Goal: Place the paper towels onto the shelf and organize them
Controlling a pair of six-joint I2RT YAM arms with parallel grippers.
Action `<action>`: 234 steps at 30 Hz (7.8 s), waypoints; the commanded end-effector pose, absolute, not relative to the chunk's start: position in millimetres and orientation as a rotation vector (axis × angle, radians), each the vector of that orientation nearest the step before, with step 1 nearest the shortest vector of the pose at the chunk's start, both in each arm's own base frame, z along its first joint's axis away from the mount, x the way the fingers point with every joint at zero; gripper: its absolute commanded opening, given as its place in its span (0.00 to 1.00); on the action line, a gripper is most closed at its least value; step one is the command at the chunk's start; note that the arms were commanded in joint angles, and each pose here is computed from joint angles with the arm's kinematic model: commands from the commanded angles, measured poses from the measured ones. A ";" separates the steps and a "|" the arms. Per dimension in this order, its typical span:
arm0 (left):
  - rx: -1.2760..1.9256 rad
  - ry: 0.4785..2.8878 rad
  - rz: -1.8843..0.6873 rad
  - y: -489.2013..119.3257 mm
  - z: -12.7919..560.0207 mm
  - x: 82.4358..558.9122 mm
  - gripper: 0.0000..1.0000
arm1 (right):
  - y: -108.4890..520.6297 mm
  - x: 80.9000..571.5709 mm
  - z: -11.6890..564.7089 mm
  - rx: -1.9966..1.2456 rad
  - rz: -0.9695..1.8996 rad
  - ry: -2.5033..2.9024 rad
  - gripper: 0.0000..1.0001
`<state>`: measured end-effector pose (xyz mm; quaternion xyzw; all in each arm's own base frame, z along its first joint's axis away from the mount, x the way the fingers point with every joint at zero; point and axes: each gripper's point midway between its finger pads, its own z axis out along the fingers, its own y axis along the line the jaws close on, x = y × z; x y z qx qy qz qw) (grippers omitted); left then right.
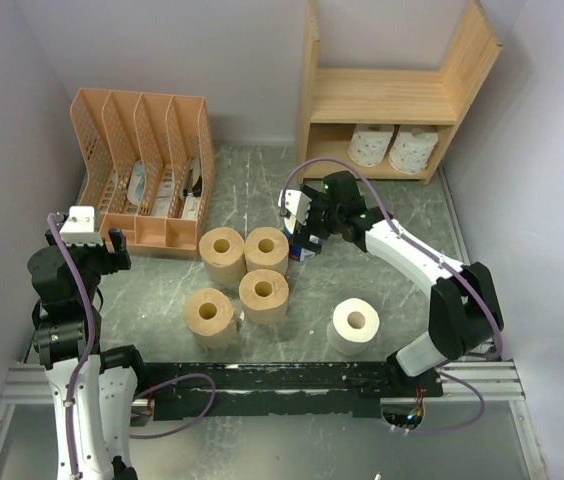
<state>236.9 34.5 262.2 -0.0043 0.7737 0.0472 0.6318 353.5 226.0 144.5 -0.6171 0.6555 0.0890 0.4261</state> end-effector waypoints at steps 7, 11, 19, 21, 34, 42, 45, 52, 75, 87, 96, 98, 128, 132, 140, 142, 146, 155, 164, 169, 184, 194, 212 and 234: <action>0.009 1.750 0.110 33.9 267.2 237.6 0.84 | 233.6 373.6 129.1 -1.548 0.258 1.666 0.88; 0.011 1.752 0.106 33.4 266.4 238.6 0.84 | 231.9 376.8 126.9 -1.549 0.236 1.667 0.84; 0.009 1.755 0.108 34.0 265.6 239.1 0.82 | 229.1 379.1 108.3 -1.550 0.231 1.725 0.69; 0.009 1.757 0.106 34.0 265.0 239.3 0.82 | 227.6 378.2 105.0 -1.548 0.229 1.738 0.64; 0.010 1.756 0.105 33.8 264.6 239.8 0.82 | 218.5 379.2 100.5 -1.568 0.174 1.776 0.00; 0.011 1.760 0.103 33.7 263.7 240.4 0.82 | 193.8 400.8 161.0 -1.422 -0.102 1.744 0.00; 0.011 1.763 0.101 33.5 262.6 240.5 0.82 | 180.7 407.2 175.7 -1.388 -0.210 1.718 0.00; 0.011 1.765 0.099 33.5 262.6 240.9 0.82 | 165.6 448.0 193.5 -1.266 -0.257 1.675 0.00; 0.000 1.766 0.114 36.9 261.8 240.8 0.82 | 148.7 556.4 218.9 -1.069 -0.221 1.560 0.00; -0.019 1.772 0.127 41.9 260.6 241.2 0.82 | 136.4 594.1 208.6 -0.948 -0.236 1.552 0.01; -0.024 1.784 0.126 43.1 257.5 242.2 0.82 | 95.5 605.6 200.2 -0.835 -0.290 1.582 0.32; -0.026 1.785 0.127 43.6 257.1 242.4 0.82 | 87.1 605.6 201.3 -0.813 -0.303 1.582 0.33; 0.050 1.785 0.058 22.9 257.0 244.9 0.81 | 178.4 322.6 216.4 -0.846 -0.359 2.282 1.00; 0.073 1.789 0.035 16.2 255.9 245.9 0.81 | 136.4 288.2 204.4 -0.687 -0.591 2.495 1.00; 0.096 1.761 0.018 9.9 262.7 241.6 0.82 | 117.6 272.1 232.8 -0.397 -0.573 2.471 1.00; 0.124 1.780 -0.021 3.0 260.4 242.5 0.84 | 115.7 270.6 223.5 -0.349 -0.613 2.495 1.00; 0.337 1.895 -0.262 -38.6 253.4 247.2 0.88 | 129.6 251.7 196.3 -0.246 -0.459 2.627 0.96; 0.960 1.738 -0.548 -129.9 313.9 251.9 0.97 | 113.9 275.8 342.9 0.194 0.032 1.973 1.00; 1.594 1.603 -0.528 -302.7 281.9 216.7 0.96 | 56.2 260.0 392.2 0.317 -0.088 1.748 1.00; 1.873 1.341 -0.461 -373.5 249.7 160.9 0.96 | 55.2 261.4 399.0 0.344 -0.158 1.811 1.00; 2.006 0.986 -0.567 -477.8 204.3 103.9 0.89 | 29.8 236.5 451.4 0.540 0.093 1.566 0.99; 2.146 0.931 -0.523 -495.1 152.7 80.1 0.76 | 40.8 244.9 444.6 0.454 0.057 1.606 0.99; 2.165 0.968 -0.348 -515.2 108.1 99.5 0.44 | 16.5 220.7 449.8 0.448 0.062 1.564 0.99; 1.495 1.362 0.055 -495.2 234.8 376.4 0.07 | 10.0 220.9 431.6 0.451 0.016 1.544 0.98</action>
